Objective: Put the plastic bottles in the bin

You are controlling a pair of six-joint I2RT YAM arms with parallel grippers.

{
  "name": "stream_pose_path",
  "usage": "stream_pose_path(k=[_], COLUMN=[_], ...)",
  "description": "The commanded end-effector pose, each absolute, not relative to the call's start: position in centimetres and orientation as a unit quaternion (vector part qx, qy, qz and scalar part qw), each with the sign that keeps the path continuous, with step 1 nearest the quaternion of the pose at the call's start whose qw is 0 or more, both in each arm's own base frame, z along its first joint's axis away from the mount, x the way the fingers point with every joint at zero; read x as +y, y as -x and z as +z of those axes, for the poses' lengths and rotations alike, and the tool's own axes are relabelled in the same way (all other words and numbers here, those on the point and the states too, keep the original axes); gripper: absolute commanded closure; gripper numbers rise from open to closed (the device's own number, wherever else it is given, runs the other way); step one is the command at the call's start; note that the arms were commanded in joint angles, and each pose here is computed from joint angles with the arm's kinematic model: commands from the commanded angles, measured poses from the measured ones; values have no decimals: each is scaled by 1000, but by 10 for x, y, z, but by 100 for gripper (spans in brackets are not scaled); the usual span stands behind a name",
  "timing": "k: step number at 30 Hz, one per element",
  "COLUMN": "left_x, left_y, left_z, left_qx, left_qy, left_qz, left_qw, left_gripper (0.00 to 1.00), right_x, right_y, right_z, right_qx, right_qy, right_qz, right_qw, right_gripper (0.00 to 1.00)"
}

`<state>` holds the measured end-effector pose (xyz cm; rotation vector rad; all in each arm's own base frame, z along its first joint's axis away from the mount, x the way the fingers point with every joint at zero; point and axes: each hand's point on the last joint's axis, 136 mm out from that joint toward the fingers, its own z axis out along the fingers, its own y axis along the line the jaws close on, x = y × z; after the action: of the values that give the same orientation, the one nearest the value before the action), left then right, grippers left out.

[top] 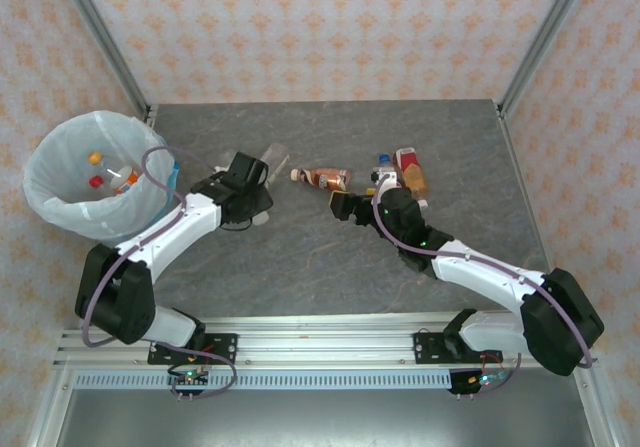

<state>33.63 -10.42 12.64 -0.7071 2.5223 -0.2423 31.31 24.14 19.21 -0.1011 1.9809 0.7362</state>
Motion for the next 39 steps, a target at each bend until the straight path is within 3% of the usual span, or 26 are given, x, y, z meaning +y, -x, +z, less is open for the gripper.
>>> stream_pose_path(k=[1, 8, 9, 11, 13, 27, 39], left_x=[-106, -97, -98, -101, -102, -42, 71], left_y=[-346, -350, -351, -354, -358, -353, -316], left_z=[166, 213, 220, 237, 254, 357, 419], left_qx=[927, 926, 926, 925, 919, 850, 748], left_qy=[213, 170, 160, 130, 119, 139, 290], left_qz=[-92, -65, -64, -68, -71, 36, 168], left_qw=[294, 330, 337, 351, 369, 507, 573], left_gripper=[57, 67, 71, 91, 100, 100, 100], right_x=[256, 272, 272, 272, 271, 271, 283], right_y=[-311, -303, -304, -305, -307, -310, -318], right_z=[215, 238, 239, 241, 239, 232, 231], right_qx=[796, 776, 776, 774, 775, 780, 781], right_qy=[67, 104, 105, 105, 104, 105, 121], right_qz=[334, 344, 341, 336, 331, 313, 310], right_qw=[500, 518, 521, 526, 528, 531, 529], right_gripper=[1, 1, 1, 1, 1, 1, 1])
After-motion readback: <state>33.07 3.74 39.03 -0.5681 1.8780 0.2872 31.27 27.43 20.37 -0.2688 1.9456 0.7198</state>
